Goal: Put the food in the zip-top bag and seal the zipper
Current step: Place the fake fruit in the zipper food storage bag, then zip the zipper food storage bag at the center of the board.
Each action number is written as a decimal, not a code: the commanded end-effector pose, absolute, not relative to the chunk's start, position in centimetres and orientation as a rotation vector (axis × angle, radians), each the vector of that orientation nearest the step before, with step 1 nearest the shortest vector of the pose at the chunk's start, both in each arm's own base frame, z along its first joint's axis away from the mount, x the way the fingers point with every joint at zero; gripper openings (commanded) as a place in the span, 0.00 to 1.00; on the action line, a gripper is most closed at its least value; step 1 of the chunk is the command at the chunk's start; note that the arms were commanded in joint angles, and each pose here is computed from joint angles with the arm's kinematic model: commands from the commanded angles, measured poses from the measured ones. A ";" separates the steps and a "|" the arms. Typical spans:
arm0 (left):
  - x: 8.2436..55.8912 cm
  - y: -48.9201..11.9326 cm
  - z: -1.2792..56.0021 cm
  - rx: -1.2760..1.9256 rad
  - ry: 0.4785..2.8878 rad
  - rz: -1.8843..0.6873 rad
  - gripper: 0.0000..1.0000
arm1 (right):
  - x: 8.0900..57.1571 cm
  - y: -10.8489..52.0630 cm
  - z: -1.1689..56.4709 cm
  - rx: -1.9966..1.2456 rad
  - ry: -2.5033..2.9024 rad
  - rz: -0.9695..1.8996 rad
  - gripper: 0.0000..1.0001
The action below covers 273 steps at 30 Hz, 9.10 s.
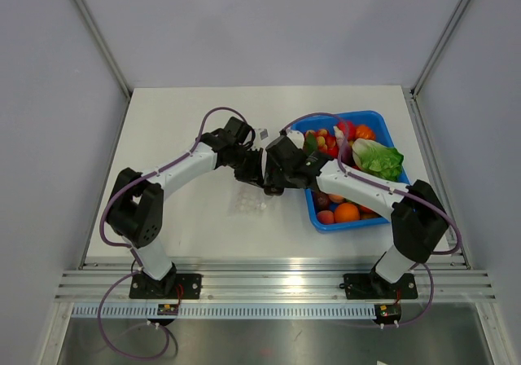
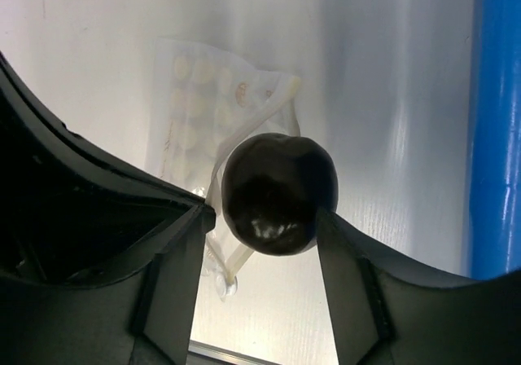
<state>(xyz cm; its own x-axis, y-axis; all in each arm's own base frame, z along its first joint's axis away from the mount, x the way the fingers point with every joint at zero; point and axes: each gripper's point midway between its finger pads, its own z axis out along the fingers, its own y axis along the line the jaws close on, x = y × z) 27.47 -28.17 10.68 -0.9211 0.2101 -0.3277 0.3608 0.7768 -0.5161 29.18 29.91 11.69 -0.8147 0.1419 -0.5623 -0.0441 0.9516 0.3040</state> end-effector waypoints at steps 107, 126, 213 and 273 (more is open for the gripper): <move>27.4 -28.9 18.2 0.675 2.469 -0.984 0.00 | 29.2 28.2 13.2 0.055 2.466 0.496 0.66; 29.9 -24.1 20.9 0.724 2.267 -0.614 0.95 | 31.9 29.8 16.4 0.218 2.501 0.469 0.00; 23.7 -23.9 24.6 1.158 1.603 -1.061 0.00 | 24.6 33.3 28.1 -1.568 1.363 0.706 0.79; 24.0 -23.4 26.1 1.034 1.493 -1.229 0.19 | 26.8 35.5 27.3 -1.351 1.435 0.824 0.00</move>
